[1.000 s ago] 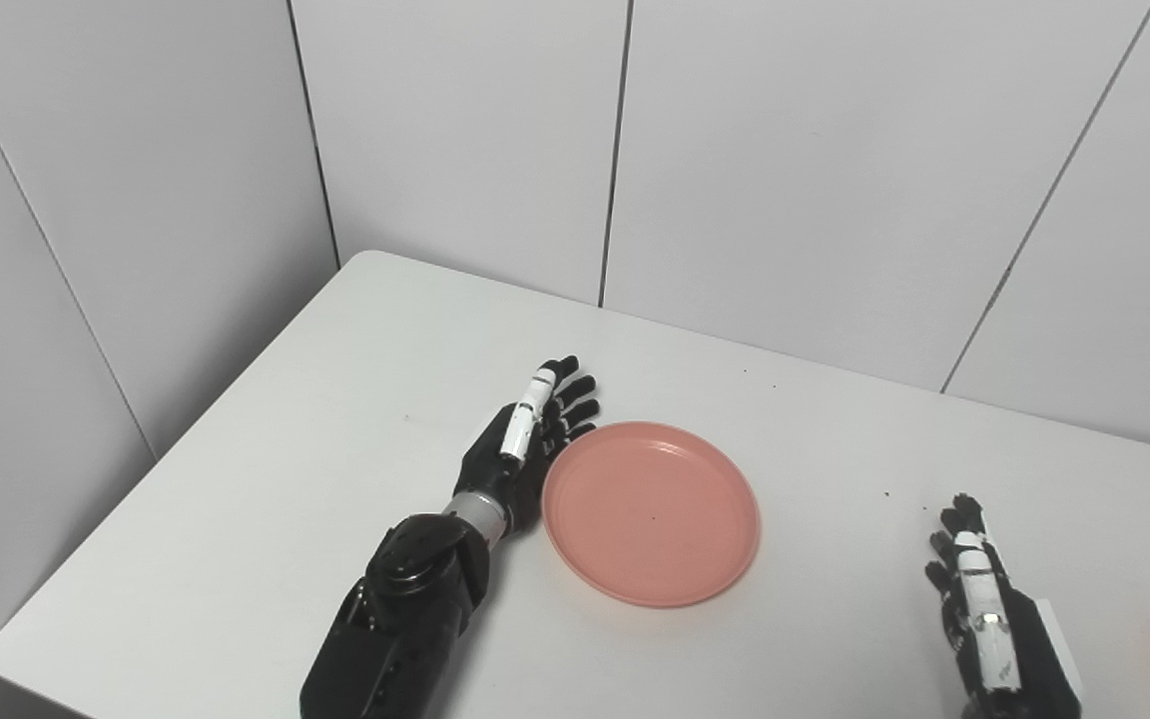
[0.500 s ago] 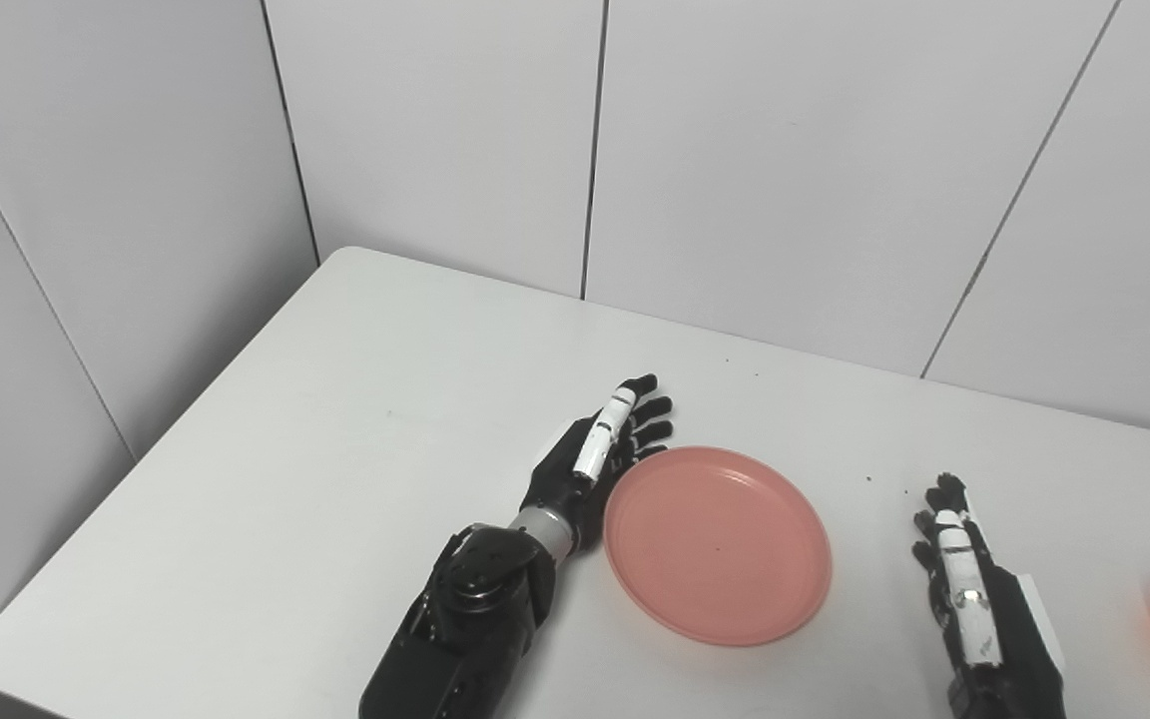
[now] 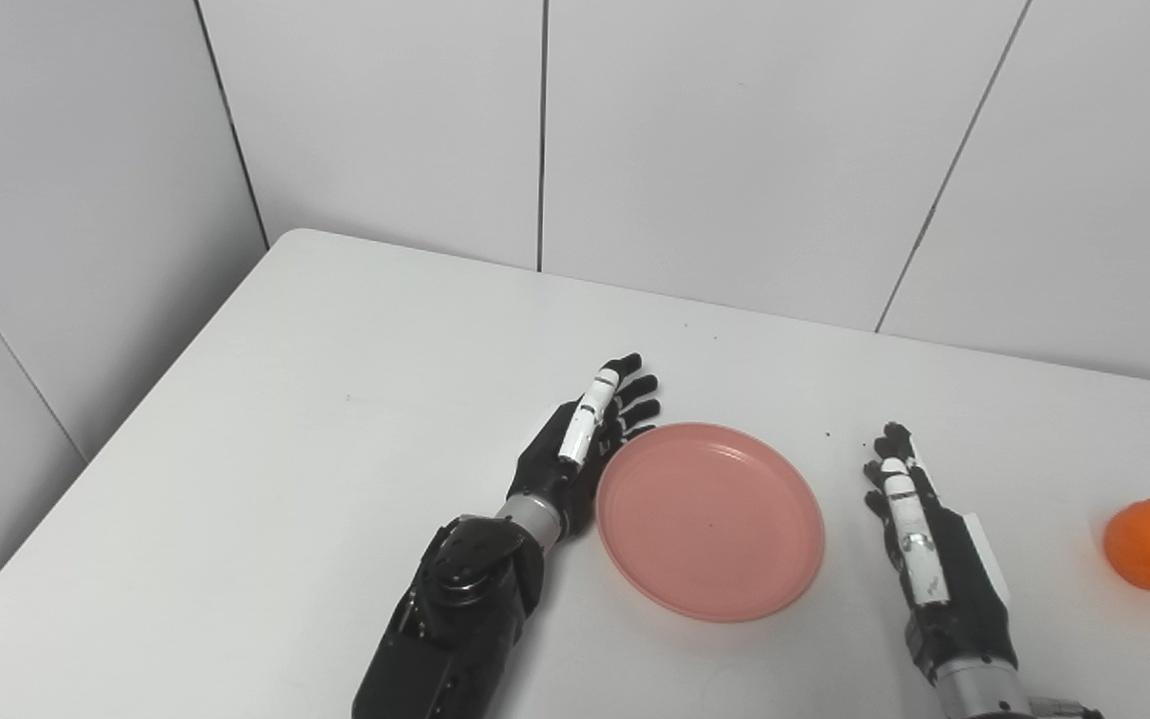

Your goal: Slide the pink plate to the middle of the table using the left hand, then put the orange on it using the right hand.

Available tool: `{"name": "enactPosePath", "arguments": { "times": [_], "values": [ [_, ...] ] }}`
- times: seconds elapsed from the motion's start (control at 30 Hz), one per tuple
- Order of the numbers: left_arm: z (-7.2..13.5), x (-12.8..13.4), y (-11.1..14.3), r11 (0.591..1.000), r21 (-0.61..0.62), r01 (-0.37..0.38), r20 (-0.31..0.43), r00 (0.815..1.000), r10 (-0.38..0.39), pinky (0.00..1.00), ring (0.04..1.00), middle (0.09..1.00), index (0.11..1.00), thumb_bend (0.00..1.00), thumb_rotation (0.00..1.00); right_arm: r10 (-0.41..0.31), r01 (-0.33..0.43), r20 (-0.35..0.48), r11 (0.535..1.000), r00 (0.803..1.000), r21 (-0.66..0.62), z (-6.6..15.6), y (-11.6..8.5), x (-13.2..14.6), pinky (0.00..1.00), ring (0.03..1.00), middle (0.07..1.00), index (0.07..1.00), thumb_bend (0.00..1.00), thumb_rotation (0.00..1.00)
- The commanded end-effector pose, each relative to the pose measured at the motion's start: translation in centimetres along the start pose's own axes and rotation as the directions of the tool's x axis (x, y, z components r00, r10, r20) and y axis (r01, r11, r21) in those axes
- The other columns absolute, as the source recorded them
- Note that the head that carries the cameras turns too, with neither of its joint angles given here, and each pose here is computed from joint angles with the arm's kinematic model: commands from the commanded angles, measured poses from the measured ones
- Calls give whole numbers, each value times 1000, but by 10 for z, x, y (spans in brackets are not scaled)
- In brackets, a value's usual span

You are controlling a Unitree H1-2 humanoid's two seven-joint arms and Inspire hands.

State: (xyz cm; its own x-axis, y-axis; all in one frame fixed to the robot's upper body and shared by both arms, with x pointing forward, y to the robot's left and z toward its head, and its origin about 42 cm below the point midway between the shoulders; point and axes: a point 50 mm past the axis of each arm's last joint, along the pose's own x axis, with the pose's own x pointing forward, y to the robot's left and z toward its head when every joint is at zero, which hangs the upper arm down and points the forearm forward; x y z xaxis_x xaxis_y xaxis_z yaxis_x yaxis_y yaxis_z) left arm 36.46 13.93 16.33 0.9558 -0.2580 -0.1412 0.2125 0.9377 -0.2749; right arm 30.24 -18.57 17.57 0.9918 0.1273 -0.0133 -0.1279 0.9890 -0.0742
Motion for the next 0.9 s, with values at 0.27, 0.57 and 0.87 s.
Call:
{"name": "enactPosePath", "arguments": {
  "times": [0.27,0.57,0.87],
  "values": [
    [5,-3,17,998,-60,0,36,999,2,932,937,948,949,341,1000,-30,31,49,999,998,-16,20,9,10,954,950,968,969,232,1000],
    [2,-5,37,996,-86,19,19,1000,-17,924,926,935,937,349,1000,-52,55,64,997,997,-49,24,10,16,893,922,939,943,302,1000],
    [-8,2,56,993,-110,32,36,999,-28,943,927,933,934,338,1000,-76,96,129,983,989,-157,35,7,20,811,848,874,867,533,943]
  ]
}}
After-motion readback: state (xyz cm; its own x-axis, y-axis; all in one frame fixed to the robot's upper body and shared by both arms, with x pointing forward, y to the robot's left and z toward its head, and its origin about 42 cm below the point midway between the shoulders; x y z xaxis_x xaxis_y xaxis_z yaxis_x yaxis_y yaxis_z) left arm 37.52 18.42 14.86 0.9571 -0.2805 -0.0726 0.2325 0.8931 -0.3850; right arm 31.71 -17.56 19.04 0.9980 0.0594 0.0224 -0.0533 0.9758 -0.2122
